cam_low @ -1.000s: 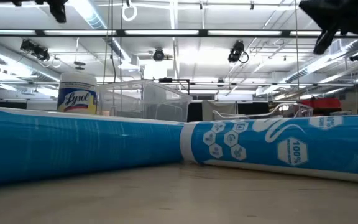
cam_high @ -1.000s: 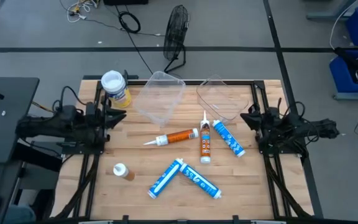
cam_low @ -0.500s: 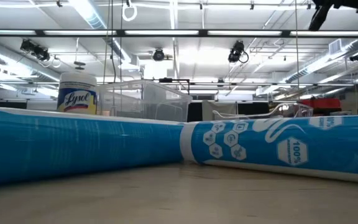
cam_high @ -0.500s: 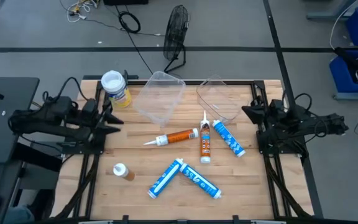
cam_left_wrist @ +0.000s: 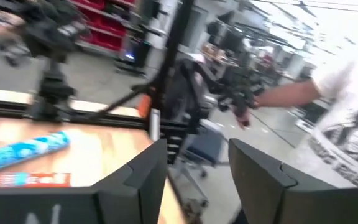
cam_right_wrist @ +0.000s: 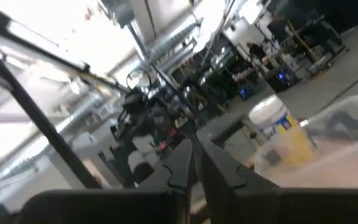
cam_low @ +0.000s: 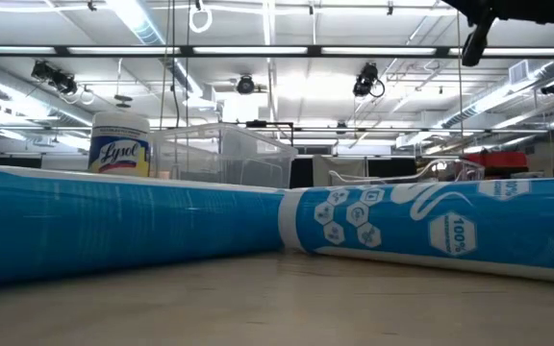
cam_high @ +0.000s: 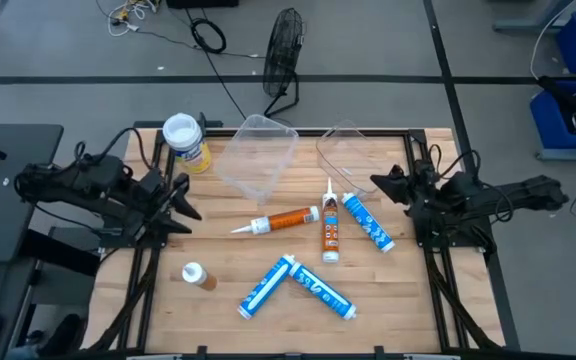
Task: Pick & place silicon tubes, Sealant and Lysol wipes
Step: Put the bottom orange sealant into the left transparent bin
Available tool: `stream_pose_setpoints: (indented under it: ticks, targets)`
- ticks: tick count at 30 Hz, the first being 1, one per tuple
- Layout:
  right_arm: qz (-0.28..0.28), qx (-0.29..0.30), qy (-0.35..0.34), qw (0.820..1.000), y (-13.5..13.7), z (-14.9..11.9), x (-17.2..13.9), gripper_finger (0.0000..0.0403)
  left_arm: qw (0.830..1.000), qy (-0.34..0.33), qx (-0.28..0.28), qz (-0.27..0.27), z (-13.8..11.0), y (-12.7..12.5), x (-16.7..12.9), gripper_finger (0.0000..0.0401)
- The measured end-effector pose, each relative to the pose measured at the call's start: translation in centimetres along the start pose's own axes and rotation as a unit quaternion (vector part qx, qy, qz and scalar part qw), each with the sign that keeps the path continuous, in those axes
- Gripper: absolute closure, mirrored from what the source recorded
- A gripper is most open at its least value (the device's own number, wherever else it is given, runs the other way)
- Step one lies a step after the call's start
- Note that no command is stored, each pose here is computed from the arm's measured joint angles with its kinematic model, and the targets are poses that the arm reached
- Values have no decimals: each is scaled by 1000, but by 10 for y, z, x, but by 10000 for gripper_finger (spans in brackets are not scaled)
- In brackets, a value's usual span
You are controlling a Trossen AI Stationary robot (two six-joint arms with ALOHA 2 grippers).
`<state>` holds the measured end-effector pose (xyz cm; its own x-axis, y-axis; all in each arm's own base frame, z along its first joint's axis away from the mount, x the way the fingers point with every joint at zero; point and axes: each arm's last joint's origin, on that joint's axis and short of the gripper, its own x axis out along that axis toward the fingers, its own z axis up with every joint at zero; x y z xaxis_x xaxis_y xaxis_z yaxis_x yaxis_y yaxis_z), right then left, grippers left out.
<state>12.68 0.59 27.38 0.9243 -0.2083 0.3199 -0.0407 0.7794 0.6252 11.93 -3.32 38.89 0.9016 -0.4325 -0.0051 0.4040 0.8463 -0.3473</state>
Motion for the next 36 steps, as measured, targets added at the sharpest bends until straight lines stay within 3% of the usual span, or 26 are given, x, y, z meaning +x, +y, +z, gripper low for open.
stream_pose_setpoints:
  ticks: [3, 6, 10, 16, 23, 32, 36]
  targets:
    - [12, 1, -28, 1000, 3, 1, 6, 347, 999, 37, 6, -39, 3, -3, 4, 201]
    - [15, 0, -33, 999, 3, -1, 10, 332, 992, 117, 33, -42, -6, -2, 4, 184]
    - [-6, 6, -21, 1000, 0, -8, 16, 321, 975, 219, 26, -32, -17, 0, 1, 169]
    - [-29, 27, 2, 999, -6, -21, 24, 318, 967, 235, -1, -93, -18, -6, -2, 165]
    - [-39, 8, 8, 999, -3, -24, 37, 318, 955, 259, 24, -141, -24, -16, 2, 165]
    - [-37, -21, 9, 999, 4, -21, 50, 318, 943, 296, 95, -116, -36, -14, 24, 165]
    - [-31, -18, 13, 999, 5, -21, 50, 318, 939, 315, 101, -95, -40, -10, 29, 165]
